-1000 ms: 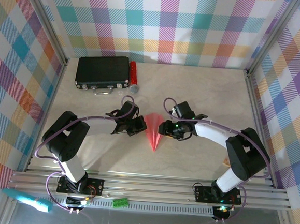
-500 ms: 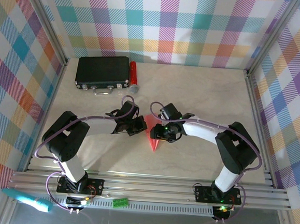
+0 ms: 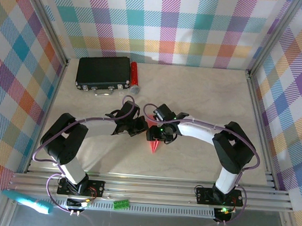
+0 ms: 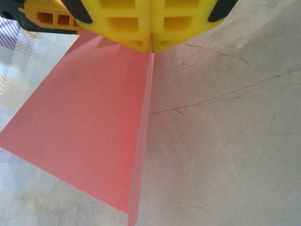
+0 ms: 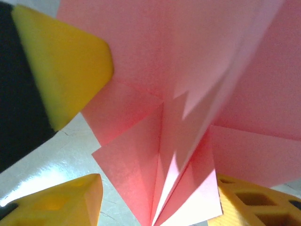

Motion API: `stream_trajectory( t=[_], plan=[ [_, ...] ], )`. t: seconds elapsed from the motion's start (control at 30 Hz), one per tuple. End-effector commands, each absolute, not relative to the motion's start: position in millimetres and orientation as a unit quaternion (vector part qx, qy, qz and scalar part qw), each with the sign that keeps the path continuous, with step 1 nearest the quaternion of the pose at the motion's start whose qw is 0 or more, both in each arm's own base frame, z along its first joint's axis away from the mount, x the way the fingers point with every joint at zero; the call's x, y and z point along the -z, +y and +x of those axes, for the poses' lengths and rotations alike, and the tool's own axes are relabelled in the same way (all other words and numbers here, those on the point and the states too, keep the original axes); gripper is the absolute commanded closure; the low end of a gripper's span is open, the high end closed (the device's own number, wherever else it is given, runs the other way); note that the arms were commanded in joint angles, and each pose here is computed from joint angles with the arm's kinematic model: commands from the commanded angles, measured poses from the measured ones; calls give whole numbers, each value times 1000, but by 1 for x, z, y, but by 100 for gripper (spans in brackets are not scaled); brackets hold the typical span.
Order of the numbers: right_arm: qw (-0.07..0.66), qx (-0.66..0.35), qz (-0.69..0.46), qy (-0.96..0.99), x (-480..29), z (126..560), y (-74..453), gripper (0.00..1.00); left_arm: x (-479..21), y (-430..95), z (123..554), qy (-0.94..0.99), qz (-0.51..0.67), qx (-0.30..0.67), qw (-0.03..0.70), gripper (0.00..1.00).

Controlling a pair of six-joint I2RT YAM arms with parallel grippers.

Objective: Fold a paper plane with a square sheet of paper (pick it up from the middle)

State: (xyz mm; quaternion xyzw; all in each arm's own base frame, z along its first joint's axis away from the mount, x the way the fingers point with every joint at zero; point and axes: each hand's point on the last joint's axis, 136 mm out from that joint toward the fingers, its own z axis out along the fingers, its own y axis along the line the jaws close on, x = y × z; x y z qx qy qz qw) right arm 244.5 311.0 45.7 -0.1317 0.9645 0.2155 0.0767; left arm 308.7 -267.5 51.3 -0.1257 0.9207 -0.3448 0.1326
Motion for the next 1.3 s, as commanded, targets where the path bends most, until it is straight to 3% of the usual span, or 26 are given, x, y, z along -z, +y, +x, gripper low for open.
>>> stream_trajectory(
  t=[0.0, 0.53, 1.27],
  plan=[
    [72, -202, -146, 966, -42, 245, 313, 41, -67, -270, 313, 915, -120, 359, 138, 98],
    [94, -170, -112, 975, -48, 251, 298, 57, -61, -268, 311, 919, -121, 351, 134, 98],
    [86, -202, -127, 967, -47, 245, 307, 43, -60, -268, 310, 919, -121, 351, 131, 98]
  ],
)
